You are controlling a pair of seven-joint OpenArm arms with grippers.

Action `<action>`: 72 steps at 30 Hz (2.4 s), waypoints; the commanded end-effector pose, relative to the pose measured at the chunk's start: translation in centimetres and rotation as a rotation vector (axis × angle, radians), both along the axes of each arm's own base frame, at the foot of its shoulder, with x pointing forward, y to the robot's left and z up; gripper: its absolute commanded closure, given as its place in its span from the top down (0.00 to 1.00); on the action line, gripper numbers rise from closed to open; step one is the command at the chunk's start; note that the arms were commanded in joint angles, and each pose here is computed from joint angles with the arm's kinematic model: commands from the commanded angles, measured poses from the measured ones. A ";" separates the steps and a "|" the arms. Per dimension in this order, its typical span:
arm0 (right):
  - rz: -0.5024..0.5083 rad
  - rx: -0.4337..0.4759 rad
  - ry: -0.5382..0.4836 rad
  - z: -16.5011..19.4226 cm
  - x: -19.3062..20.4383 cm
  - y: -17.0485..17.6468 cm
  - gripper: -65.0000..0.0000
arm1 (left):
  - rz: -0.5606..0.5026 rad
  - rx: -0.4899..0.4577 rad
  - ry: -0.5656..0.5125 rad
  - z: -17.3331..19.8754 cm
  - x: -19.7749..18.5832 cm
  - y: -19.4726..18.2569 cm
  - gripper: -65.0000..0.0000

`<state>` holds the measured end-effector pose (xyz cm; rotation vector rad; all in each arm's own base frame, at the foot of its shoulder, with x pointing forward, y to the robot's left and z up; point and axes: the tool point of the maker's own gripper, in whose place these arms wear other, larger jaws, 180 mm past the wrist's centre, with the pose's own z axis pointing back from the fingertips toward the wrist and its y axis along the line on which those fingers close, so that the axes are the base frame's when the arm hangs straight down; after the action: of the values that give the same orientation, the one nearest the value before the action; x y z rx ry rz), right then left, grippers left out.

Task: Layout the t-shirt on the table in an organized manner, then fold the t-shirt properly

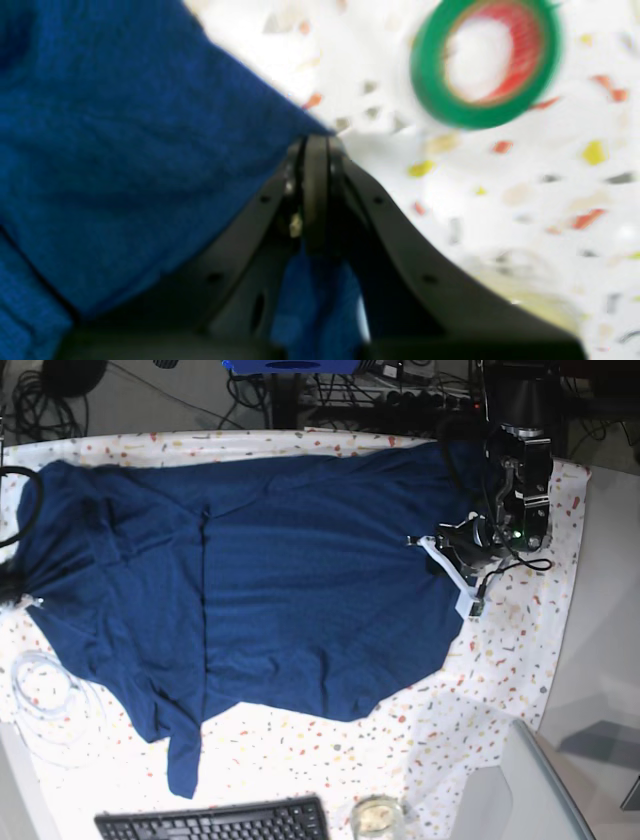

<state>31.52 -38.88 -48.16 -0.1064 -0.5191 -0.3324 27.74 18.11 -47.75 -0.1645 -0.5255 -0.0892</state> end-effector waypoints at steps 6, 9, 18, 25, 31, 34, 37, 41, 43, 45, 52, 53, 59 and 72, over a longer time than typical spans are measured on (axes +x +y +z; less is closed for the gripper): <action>0.145 -0.023 -0.026 5.1 -0.4 2.9 0.00 | 0.056 0.061 -0.088 4.7 -0.1 3.2 0.00; 0.143 0.026 -0.067 5.9 -3.0 6.0 0.00 | 0.041 0.078 -0.085 4.9 -1.6 3.1 0.00; 0.042 0.106 0.042 2.5 -10.5 7.3 0.00 | 0.046 0.083 0.022 2.2 -5.8 3.6 0.00; -0.001 0.047 0.177 -0.7 -14.3 4.3 0.00 | 0.054 0.072 -0.005 1.7 -5.5 3.5 0.00; 0.037 -0.082 0.262 -0.9 -15.6 2.3 0.00 | 0.052 0.081 -0.003 1.7 -5.6 3.9 0.00; 0.047 -0.107 0.272 -0.7 -15.6 1.8 0.00 | 0.052 0.088 0.011 1.4 -5.9 4.3 0.00; 0.065 -0.126 0.235 0.5 -14.5 1.9 0.00 | 0.059 0.090 0.014 1.3 -5.9 4.6 0.00; 0.117 -0.177 0.094 4.5 -10.7 3.1 0.00 | 0.055 0.095 -0.002 1.9 -5.8 4.7 0.00; 0.137 -0.189 0.017 6.4 -8.8 4.1 0.00 | 0.044 0.108 -0.019 2.6 -5.7 5.0 0.00; 0.153 -0.202 -0.064 8.5 -6.3 4.9 0.00 | 0.039 0.117 -0.046 3.5 -5.2 5.0 0.00; 0.292 -0.034 -0.155 8.4 4.3 9.7 0.25 | 0.170 0.150 -0.096 5.4 -5.3 9.1 0.00; 0.309 -0.007 -0.153 8.3 5.9 10.3 0.32 | 0.184 0.154 -0.096 5.5 -5.4 9.6 0.00; 0.409 0.046 -0.205 6.9 11.6 14.3 0.55 | 0.252 0.185 -0.084 5.7 -6.8 12.3 0.00; 0.527 0.076 -0.160 4.3 12.7 19.8 0.55 | 0.282 0.199 -0.078 5.8 -7.6 13.4 0.00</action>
<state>42.17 -18.90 -46.00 0.1347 -0.6030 0.1571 19.53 30.88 -42.92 0.0928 -0.5760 0.1307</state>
